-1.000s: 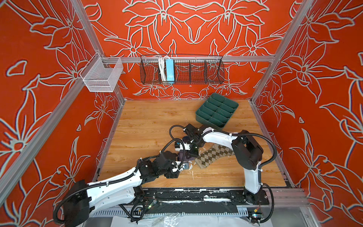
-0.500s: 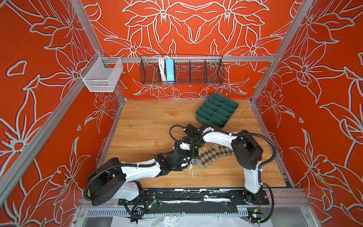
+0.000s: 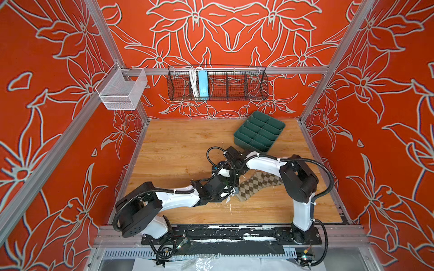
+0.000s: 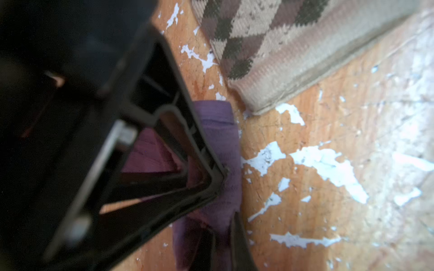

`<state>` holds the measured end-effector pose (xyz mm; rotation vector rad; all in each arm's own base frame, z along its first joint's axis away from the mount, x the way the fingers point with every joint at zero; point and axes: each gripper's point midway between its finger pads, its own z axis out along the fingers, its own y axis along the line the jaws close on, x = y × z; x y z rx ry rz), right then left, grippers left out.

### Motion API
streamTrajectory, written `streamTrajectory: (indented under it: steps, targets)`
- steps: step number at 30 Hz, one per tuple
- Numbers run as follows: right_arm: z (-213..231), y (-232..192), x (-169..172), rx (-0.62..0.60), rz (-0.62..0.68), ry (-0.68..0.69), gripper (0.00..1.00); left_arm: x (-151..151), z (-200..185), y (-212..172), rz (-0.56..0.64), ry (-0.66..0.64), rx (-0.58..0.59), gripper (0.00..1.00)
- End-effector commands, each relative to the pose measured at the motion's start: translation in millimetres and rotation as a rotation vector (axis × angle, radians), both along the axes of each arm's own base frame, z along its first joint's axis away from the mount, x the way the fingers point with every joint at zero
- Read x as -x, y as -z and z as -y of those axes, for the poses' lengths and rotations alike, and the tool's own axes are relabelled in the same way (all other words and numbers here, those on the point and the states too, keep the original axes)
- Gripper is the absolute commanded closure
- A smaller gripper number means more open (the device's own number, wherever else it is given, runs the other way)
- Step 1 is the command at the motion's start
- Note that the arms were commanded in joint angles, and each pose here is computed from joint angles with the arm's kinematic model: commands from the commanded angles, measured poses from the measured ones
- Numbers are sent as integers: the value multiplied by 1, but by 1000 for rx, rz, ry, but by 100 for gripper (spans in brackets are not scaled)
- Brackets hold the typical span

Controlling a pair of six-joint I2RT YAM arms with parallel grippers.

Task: Roll the socks

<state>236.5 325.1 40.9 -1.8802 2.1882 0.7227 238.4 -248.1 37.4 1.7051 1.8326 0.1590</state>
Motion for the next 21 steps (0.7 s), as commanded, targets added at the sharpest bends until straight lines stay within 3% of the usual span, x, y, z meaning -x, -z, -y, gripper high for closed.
streamTrajectory:
  steps: [1, 6, 13, 17, 21]
  targets:
    - [7, -9, 20, -34, -61, 25, 71, -6, -24, 13, -93, -138, -5, 100]
    - [21, -45, 5, -135, 6, 110, 62, -4, -31, 8, -219, -161, 47, 100]
    - [53, -99, 1, -278, 131, 254, 58, -6, -33, 9, -391, -201, 79, 100]
    - [74, -121, 13, -316, 275, 284, 54, -11, -31, 3, -453, -222, 118, 100]
    - [98, -132, 19, -376, 498, 305, 48, -8, -31, -1, -598, -228, 157, 100]
